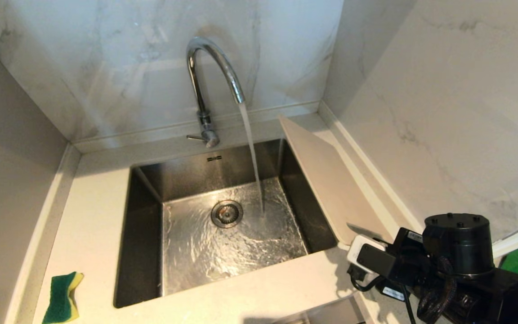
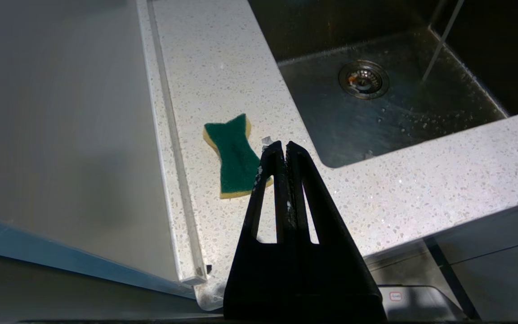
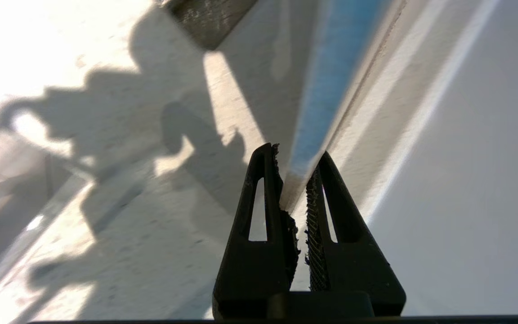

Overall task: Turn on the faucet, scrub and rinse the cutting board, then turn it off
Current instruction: Put down the cutting board

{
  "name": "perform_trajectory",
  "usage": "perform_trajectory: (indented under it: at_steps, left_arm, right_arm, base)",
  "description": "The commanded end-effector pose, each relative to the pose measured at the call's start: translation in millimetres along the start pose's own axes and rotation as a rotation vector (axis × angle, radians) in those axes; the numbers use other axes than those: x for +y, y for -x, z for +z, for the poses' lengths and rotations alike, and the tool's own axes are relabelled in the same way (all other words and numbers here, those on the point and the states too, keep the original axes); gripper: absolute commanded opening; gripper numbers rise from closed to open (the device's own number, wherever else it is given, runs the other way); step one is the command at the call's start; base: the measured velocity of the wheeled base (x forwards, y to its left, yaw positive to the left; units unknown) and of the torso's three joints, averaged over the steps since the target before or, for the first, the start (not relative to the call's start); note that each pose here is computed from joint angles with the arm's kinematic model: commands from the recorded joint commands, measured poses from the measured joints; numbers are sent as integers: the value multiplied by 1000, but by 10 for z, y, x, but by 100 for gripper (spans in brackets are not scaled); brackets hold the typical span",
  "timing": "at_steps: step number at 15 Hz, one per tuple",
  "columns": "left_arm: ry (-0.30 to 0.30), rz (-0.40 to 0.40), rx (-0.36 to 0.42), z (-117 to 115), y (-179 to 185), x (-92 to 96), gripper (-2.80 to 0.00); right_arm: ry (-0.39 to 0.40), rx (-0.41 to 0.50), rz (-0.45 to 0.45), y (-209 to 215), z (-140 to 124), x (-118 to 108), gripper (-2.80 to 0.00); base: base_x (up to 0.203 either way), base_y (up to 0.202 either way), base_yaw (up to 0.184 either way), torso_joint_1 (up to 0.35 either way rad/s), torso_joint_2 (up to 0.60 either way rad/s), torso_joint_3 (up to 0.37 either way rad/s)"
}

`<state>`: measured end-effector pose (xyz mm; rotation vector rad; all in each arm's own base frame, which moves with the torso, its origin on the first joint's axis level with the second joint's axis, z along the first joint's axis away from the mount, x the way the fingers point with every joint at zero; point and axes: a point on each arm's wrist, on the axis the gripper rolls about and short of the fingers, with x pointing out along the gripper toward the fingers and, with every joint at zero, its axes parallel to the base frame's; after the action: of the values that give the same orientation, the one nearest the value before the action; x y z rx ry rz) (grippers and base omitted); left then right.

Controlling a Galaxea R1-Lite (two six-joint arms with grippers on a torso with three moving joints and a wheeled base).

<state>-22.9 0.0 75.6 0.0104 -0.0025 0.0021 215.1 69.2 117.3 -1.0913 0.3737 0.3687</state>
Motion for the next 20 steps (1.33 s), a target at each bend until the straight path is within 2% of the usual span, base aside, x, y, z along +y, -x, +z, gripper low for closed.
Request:
perform_trajectory:
  at_steps: [1, 12, 15, 20]
  left_arm:
    - [0, 1, -1, 1, 0, 0, -280]
    - [0, 0, 1, -3, -1, 0, -280]
    - [0, 1, -1, 0, 0, 0, -280]
    - [0, 1, -1, 0, 0, 0, -280]
  right_arm:
    - [8, 34, 47, -65, -54, 103, -280]
    - [25, 97, 126, -121, -165, 275, -280]
    - [-39, 126, 171, -143, -197, 336, -280]
    - [-44, 116, 234, -161, -221, 403, -280]
  base:
    - [0, 0, 0, 0, 0, 0]
    - [0, 0, 0, 0, 0, 0]
    - [0, 0, 0, 0, 0, 0]
    - [0, 0, 0, 0, 0, 0]
